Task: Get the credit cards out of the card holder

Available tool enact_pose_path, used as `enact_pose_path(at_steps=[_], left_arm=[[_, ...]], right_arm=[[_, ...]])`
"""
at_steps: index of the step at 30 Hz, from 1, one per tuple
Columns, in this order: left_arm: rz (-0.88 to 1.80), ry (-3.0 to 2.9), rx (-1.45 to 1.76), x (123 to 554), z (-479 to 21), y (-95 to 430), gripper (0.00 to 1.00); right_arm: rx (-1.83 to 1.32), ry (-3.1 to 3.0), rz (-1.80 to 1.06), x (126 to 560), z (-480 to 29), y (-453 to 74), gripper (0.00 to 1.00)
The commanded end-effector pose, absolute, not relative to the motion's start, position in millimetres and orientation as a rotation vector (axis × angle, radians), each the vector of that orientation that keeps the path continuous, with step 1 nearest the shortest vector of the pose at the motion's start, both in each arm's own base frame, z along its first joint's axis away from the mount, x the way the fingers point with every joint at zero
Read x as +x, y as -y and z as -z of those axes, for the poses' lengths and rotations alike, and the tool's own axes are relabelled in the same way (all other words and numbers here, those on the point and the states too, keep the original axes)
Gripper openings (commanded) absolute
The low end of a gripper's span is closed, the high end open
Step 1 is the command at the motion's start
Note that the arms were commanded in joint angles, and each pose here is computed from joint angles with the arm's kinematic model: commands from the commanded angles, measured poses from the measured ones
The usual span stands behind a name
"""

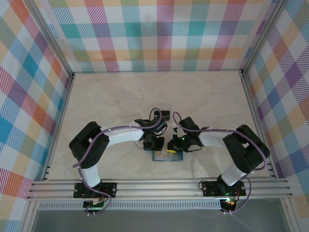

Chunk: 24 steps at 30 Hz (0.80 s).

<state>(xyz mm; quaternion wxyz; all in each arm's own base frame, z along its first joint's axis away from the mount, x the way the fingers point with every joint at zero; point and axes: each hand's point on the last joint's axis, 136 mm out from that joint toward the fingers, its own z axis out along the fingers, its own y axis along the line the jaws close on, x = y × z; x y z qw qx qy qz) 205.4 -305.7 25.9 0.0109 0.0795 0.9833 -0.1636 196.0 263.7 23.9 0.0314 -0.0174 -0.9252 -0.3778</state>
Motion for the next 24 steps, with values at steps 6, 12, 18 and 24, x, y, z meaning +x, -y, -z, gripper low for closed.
enact_pose_path(at_steps=[6,12,18,24], left_arm=[[0.283,-3.149,0.263,186,-4,271,0.08],[0.291,-3.144,0.265,187,-6,273,0.08],[0.3,-3.16,0.271,186,1,275,0.06],[0.307,-3.172,0.273,184,6,276,0.05]], right_arm=[[-0.071,2.927,1.014,196,-29,-240,0.0],[-0.073,2.959,0.984,200,-37,-237,0.0],[-0.027,2.889,1.17,200,-53,-255,0.06],[-0.014,2.827,1.289,200,-61,-267,0.15]])
